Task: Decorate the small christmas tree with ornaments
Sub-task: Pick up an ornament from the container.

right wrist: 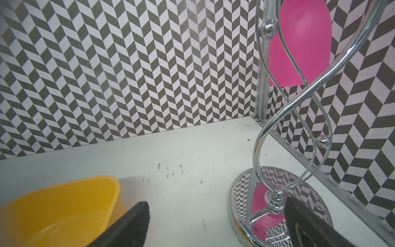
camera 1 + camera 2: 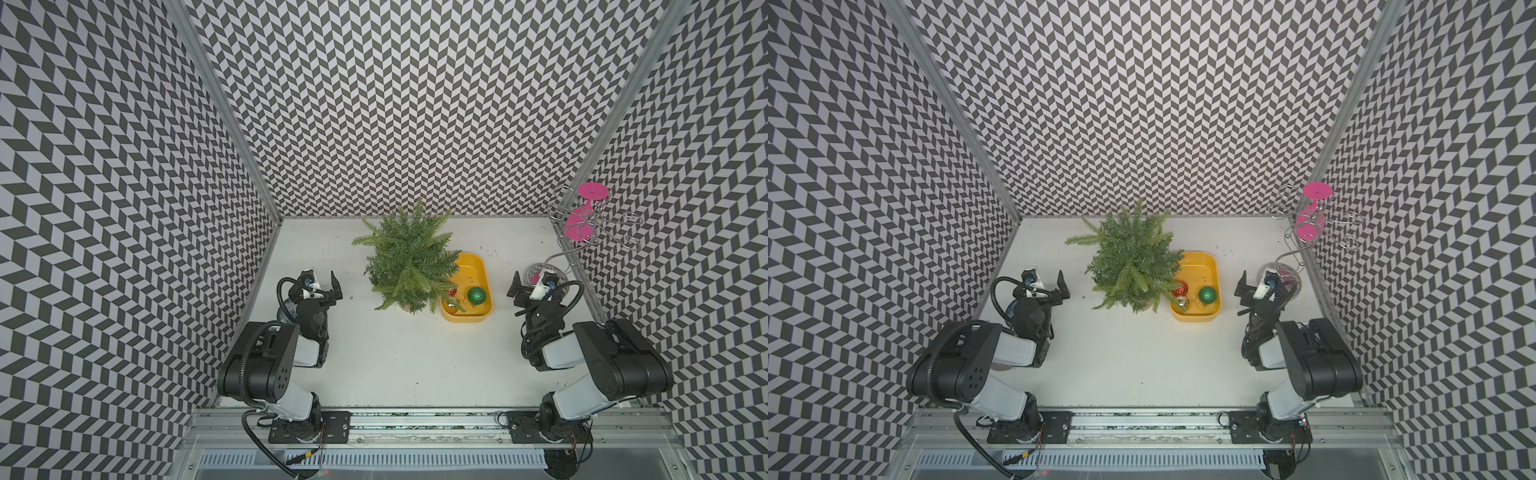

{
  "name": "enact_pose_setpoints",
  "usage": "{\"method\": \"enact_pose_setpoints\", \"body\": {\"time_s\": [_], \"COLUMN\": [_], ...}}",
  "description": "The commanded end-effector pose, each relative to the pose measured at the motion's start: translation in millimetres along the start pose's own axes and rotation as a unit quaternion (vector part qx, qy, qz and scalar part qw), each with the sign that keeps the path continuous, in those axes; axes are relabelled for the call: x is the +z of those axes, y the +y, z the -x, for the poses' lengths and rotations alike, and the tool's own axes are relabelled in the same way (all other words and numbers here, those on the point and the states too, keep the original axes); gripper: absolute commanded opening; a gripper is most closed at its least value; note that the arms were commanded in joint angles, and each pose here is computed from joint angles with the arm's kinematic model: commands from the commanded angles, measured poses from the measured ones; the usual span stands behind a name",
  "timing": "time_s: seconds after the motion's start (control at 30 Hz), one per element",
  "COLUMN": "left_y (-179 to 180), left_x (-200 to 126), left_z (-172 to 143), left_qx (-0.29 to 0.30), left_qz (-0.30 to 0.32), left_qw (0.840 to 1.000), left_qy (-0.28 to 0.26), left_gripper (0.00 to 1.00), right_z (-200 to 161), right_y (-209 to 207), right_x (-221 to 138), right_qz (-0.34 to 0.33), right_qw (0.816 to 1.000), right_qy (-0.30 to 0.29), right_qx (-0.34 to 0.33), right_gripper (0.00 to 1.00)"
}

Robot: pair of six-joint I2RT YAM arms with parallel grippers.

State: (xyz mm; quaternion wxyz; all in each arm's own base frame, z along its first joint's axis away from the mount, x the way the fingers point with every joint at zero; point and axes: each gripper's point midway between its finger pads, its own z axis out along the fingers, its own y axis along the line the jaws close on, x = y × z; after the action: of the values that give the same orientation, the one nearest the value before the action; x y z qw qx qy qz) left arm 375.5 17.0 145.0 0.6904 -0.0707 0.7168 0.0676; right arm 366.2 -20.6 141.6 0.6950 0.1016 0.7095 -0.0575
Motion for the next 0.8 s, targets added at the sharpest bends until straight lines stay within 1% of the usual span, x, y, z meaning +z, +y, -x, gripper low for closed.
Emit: {"method": "enact_pose_setpoints", "body": {"time_s": [0.0, 0.27, 0.37, 0.43, 0.47, 0.53, 0.6, 0.7, 0.73, 0.77], "left_y": [-0.4, -0.1, -1.4, -0.8, -1.1, -9.4, -9.8, -6.9, -6.3, -3.8], "left_x": [-0.1, 2.5, 6.3, 5.4, 8.9, 23.2, 33.1, 32.1, 31.8, 32.5], "left_z": [5.3, 3.9, 2.1, 6.0, 7.6, 10.8, 17.0, 26.7, 30.2, 32.4], "left_qx": [0.001, -0.003, -0.006, -0.007, -0.004, 0.008, 0.012, 0.008, 0.007, -0.001], "left_qz": [0.000, -0.009, -0.024, -0.022, -0.018, -0.026, -0.018, -0.006, -0.003, 0.006], "left_qw": [1.000, 1.000, 1.000, 1.000, 1.000, 0.999, 0.998, 0.999, 0.999, 0.999], "left_qy": [-0.012, -0.006, 0.002, -0.003, 0.004, 0.041, 0.058, 0.048, 0.046, 0.050], "left_gripper": [0.99, 0.99, 0.99, 0.99, 0.99, 0.99, 0.99, 0.99, 0.99, 0.99], "right_z": [13.6, 13.7, 13.4, 18.2, 18.7, 20.1, 36.1, 52.1, 59.0, 68.2], "right_y": [4.3, 3.9, 4.5, 2.2, 3.3, 8.9, 4.0, 17.1, 18.9, 18.3], "right_x": [1.4, 1.2, 2.0, -0.7, -0.8, -4.8, -5.0, 7.4, 9.4, 10.7], "right_qz": [0.008, 0.007, 0.009, 0.000, -0.001, 0.016, -0.012, -0.004, -0.005, -0.009], "right_qw": [1.000, 1.000, 1.000, 0.999, 1.000, 1.000, 0.999, 1.000, 1.000, 1.000], "right_qy": [-0.027, -0.027, -0.026, -0.034, -0.029, -0.023, -0.044, -0.023, -0.022, -0.025], "right_qx": [0.003, 0.004, 0.004, 0.005, 0.003, -0.007, -0.005, -0.019, -0.012, 0.010], "right_gripper": [0.99, 0.99, 0.99, 0.99, 0.99, 0.99, 0.99, 0.99, 0.99, 0.99]}}
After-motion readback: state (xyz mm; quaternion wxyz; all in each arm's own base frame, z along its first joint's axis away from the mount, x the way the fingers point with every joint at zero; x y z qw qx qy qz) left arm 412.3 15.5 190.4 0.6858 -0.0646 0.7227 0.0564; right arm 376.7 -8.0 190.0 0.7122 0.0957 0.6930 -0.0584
